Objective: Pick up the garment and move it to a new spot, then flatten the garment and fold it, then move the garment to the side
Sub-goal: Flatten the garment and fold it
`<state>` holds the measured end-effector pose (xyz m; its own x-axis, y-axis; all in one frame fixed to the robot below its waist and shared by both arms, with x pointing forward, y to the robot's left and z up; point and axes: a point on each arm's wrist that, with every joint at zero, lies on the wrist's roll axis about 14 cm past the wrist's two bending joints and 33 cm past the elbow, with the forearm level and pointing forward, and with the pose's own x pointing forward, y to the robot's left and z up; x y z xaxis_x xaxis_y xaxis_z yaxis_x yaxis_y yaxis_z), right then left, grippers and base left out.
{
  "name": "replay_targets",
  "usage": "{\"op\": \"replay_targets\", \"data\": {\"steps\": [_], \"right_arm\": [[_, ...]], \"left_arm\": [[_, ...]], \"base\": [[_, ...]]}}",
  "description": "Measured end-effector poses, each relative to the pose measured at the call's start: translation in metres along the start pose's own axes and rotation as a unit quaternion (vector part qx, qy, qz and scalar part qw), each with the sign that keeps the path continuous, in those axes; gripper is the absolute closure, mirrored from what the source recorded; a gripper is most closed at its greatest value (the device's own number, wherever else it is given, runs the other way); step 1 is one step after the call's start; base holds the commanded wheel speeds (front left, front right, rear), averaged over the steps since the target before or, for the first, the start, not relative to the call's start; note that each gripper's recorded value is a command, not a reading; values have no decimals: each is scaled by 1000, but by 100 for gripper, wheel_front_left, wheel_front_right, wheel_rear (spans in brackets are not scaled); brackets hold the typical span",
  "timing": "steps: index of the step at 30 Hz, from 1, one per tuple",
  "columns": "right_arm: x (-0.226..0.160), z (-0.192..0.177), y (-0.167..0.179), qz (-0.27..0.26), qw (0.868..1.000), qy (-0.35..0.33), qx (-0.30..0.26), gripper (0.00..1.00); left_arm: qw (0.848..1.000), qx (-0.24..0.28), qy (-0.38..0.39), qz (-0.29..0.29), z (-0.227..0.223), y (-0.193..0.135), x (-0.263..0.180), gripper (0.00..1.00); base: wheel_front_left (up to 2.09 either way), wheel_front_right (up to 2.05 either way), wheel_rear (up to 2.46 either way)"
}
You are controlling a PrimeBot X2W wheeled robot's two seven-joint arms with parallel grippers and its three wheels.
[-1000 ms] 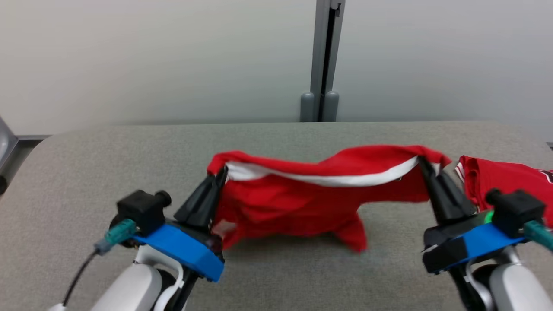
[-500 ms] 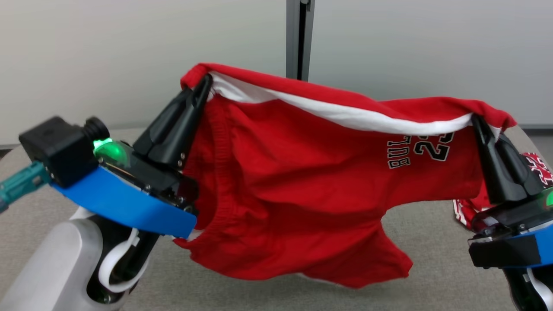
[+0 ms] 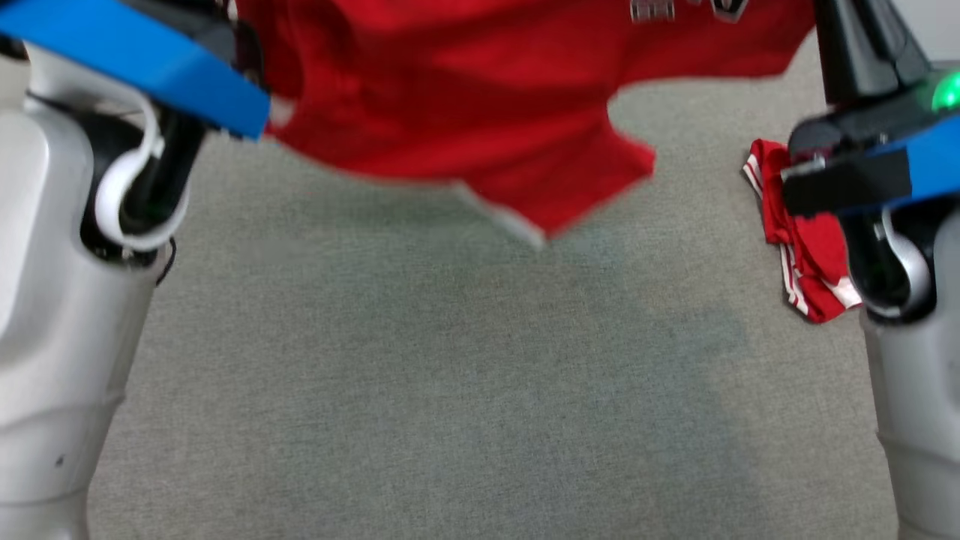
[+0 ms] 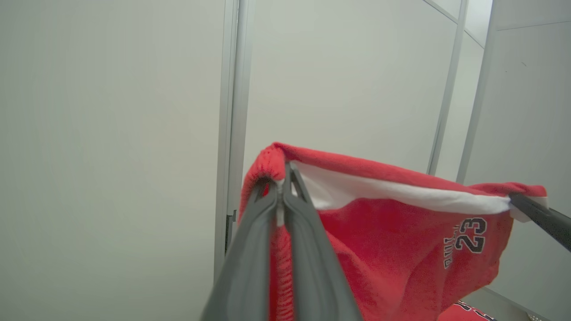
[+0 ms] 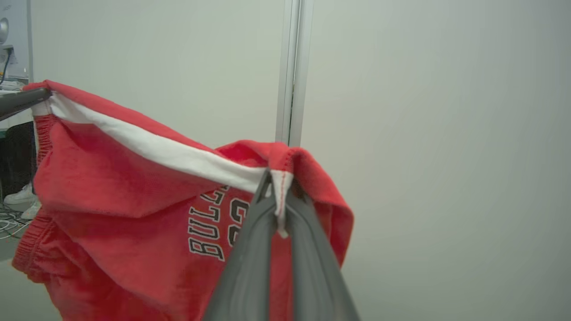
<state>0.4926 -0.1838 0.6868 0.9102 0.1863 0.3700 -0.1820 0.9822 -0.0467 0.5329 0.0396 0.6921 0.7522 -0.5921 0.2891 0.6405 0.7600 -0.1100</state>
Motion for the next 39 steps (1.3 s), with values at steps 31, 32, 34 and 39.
{"op": "replay_targets", "data": {"steps": [31, 32, 34, 39], "right_arm": [[-140, -162, 42, -51, 974, 191, 114, 100], [-147, -157, 43, -54, 973, 190, 118, 100], [-160, -149, 44, -60, 972, 192, 119, 100], [-193, -127, 39, -79, 971, 197, 108, 100]], "left_arm": [[974, -163, 136, 79, -161, -53, -149, 100], [974, -165, 133, 78, -158, -60, -154, 100], [974, -173, 126, 76, -150, -72, -162, 100], [971, -183, 134, 81, -143, -93, -185, 100]], "base": [[0, 0, 0], [0, 0, 0], [0, 0, 0], [0, 0, 0]]}}
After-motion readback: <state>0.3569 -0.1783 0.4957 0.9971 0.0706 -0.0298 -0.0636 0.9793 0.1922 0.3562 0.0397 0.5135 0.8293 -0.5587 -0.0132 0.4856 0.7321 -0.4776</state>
